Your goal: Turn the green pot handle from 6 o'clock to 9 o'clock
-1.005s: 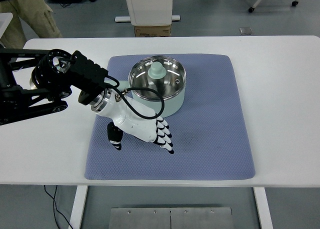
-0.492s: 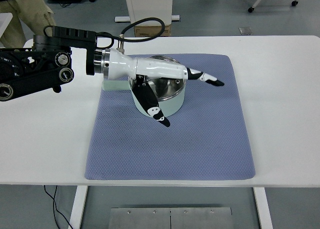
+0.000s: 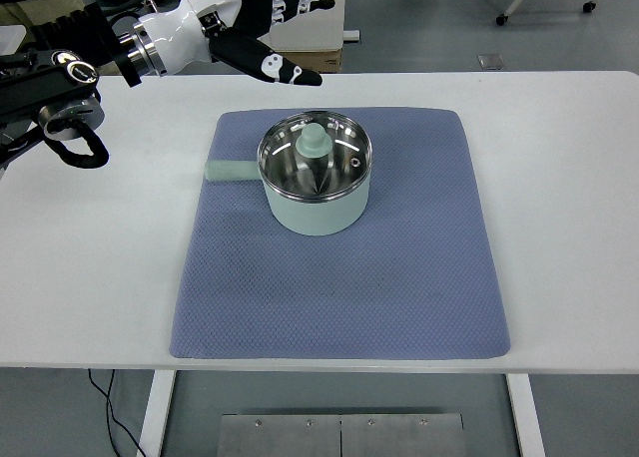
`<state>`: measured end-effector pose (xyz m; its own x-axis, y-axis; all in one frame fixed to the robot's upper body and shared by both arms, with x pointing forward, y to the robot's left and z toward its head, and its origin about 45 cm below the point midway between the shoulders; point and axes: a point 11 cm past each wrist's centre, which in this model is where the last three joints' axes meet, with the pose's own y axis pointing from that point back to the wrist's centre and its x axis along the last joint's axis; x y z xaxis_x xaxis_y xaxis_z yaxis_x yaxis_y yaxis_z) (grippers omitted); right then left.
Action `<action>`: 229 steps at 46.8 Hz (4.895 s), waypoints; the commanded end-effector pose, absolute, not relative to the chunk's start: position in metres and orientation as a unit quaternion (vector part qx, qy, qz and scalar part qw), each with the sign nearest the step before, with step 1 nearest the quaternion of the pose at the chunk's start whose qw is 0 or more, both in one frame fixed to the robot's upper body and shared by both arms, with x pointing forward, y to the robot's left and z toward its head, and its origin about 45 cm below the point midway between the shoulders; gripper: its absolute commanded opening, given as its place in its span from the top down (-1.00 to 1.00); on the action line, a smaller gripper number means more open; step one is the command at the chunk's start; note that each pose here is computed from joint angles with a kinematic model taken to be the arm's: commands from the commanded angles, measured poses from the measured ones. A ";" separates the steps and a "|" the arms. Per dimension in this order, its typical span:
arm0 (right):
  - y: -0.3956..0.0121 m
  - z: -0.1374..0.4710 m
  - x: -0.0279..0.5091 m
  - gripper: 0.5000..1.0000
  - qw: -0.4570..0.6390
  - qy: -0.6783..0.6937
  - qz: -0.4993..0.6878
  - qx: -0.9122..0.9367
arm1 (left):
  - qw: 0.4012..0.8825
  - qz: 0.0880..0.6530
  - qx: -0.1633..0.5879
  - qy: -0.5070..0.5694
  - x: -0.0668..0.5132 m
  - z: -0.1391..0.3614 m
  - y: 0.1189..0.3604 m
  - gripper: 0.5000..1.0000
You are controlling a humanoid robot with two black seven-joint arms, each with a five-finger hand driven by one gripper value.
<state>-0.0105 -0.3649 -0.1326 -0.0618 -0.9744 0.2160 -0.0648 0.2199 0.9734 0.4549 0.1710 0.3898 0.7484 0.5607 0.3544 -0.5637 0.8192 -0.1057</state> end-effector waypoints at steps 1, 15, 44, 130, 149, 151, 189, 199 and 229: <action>-0.365 -0.133 -0.011 -1.00 0.520 -0.583 -0.437 0.446 | 0.932 0.314 0.003 -0.179 0.458 0.385 0.178 -1.00; -0.365 -0.133 -0.011 -1.00 0.520 -0.583 -0.437 0.446 | 0.914 0.389 -0.023 -0.112 0.473 0.362 0.211 -1.00; -0.365 -0.133 -0.011 -1.00 0.520 -0.583 -0.437 0.446 | 0.873 0.482 -0.061 -0.029 0.487 0.329 0.245 -1.00; -0.365 -0.133 -0.011 -1.00 0.520 -0.583 -0.437 0.446 | 0.746 0.629 -0.124 0.180 0.467 0.204 0.263 -1.00; -0.365 -0.133 -0.011 -1.00 0.520 -0.583 -0.437 0.446 | 0.745 0.629 -0.132 0.177 0.467 0.206 0.264 -1.00; -0.365 -0.133 -0.011 -1.00 0.520 -0.583 -0.437 0.446 | 0.747 0.628 -0.132 0.177 0.467 0.207 0.263 -1.00; -0.365 -0.133 -0.011 -1.00 0.520 -0.583 -0.437 0.446 | 0.746 0.629 -0.133 0.175 0.461 0.198 0.270 -1.00; -0.365 -0.133 -0.011 -1.00 0.520 -0.583 -0.437 0.446 | 0.744 0.631 -0.133 0.175 0.459 0.195 0.270 -1.00; -0.364 -0.133 -0.008 -1.00 0.519 -0.582 -0.437 0.448 | 0.746 0.628 -0.140 0.168 0.462 0.201 0.270 -1.00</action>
